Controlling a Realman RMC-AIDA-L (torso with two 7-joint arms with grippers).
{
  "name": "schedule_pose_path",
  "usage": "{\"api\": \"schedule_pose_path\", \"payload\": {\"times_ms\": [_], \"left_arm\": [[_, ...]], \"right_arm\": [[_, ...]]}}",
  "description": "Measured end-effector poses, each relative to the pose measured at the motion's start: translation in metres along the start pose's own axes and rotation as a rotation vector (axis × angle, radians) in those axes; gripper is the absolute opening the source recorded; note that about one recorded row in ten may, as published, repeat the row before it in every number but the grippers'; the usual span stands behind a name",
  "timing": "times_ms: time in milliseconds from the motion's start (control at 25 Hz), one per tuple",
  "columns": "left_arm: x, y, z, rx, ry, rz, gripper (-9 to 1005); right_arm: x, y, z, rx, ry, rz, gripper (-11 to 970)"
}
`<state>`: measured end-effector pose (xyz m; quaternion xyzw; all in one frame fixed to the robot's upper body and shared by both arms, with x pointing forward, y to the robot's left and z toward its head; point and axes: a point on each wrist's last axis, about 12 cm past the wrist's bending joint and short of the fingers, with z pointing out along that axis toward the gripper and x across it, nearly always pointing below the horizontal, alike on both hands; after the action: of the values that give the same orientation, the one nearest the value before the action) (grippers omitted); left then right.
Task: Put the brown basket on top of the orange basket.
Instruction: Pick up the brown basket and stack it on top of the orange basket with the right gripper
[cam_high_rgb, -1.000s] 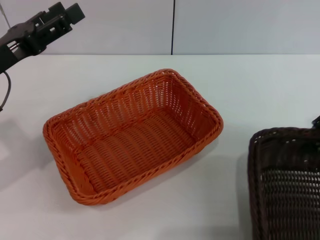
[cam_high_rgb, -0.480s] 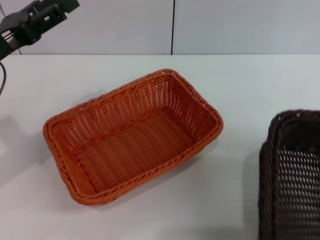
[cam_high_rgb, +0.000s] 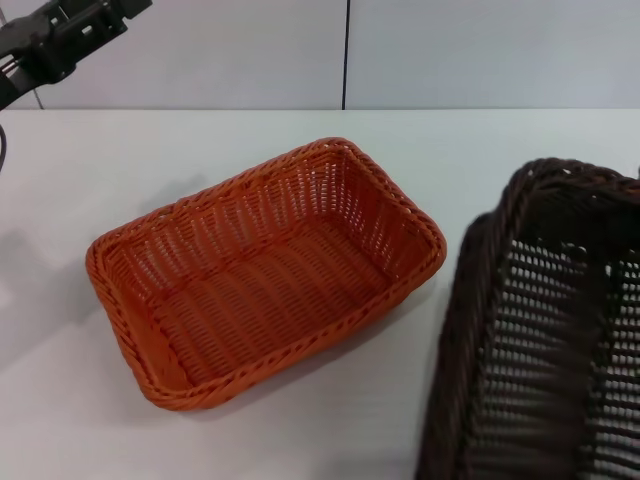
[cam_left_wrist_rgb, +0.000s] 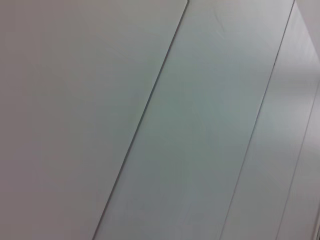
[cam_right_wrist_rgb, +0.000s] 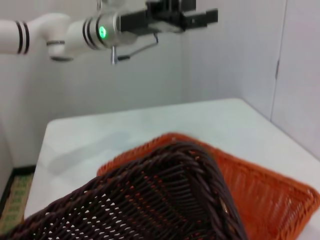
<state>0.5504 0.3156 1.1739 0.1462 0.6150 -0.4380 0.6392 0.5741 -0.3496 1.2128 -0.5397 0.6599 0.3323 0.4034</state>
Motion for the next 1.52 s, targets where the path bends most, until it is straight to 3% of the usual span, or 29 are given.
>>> {"api": "schedule_pose_path", "payload": {"times_ms": [680, 1120, 1520], "left_arm": [[0.0, 0.006, -0.006, -0.034, -0.016, 0.025, 827], [0.003, 0.008, -0.004, -0.037, -0.019, 0.029, 827], [0.01, 0.011, 0.004, -0.034, -0.012, 0.02, 827]], "right_arm": [[-0.013, 0.006, 0.034, -0.01, -0.265, 0.007, 167], [-0.022, 0.004, 0.062, 0.04, -0.426, 0.024, 167], [-0.009, 0.0, 0.08, 0.139, -0.569, 0.065, 166]]}}
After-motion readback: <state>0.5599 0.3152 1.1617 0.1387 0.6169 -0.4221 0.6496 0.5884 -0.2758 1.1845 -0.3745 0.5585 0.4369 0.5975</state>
